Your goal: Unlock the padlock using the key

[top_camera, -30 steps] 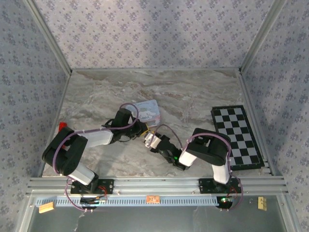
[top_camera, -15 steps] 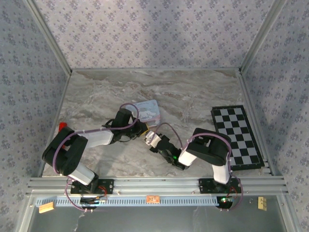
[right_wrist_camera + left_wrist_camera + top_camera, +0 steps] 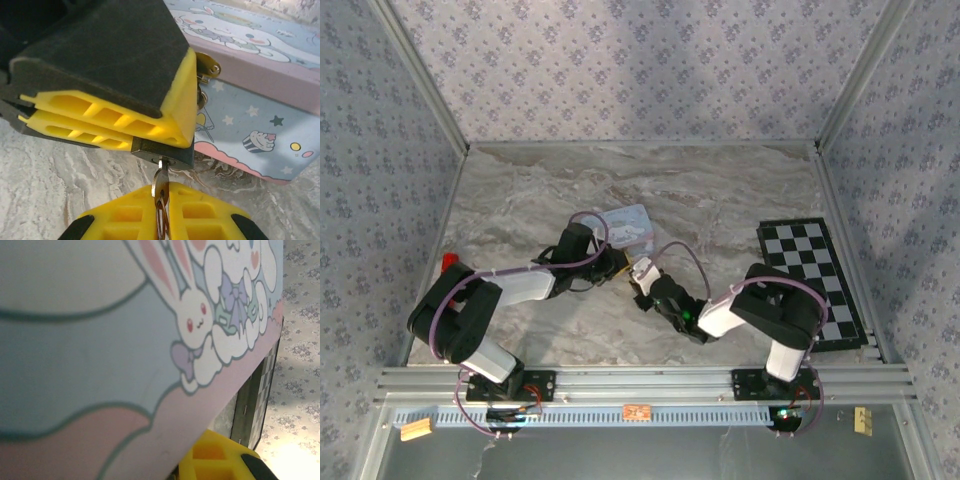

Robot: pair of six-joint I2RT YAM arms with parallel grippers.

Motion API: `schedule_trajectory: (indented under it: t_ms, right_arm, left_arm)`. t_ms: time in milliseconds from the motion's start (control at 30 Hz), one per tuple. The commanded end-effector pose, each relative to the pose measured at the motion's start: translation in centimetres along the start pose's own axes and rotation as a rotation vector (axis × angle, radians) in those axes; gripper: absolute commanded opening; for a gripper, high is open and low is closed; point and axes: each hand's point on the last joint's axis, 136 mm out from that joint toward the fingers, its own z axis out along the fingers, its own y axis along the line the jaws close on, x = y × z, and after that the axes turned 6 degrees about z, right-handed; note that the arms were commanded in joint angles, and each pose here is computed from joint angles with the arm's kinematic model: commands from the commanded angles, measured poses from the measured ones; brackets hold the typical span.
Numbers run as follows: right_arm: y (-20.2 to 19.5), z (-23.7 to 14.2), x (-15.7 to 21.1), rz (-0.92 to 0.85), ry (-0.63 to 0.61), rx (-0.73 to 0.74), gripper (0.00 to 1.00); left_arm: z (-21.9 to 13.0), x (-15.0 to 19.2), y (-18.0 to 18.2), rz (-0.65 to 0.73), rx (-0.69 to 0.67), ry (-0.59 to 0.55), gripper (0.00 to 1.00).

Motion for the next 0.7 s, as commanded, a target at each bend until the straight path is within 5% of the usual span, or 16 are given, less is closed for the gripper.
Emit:
schedule_trajectory:
  t_ms: [0, 333, 667]
  right_arm:
    - [-0.1, 0.3, -2.1, 0.169, -0.021, -0.021, 0.11]
    - [-0.5, 0.1, -1.8, 0.463, 0.019, -0.117, 0.06]
    - [-0.5, 0.0, -1.2, 0.44, 0.033, -0.098, 0.07]
  left_arm:
    - [-0.2, 0.9, -0.6, 0.007, 0.027, 0.031, 0.0]
    - [0.0, 0.8, -0.3, 0.015, 0.02, 0.029, 0.0]
    - [0.0, 0.4, 0.3, 0.036, -0.005, 0.018, 0.0]
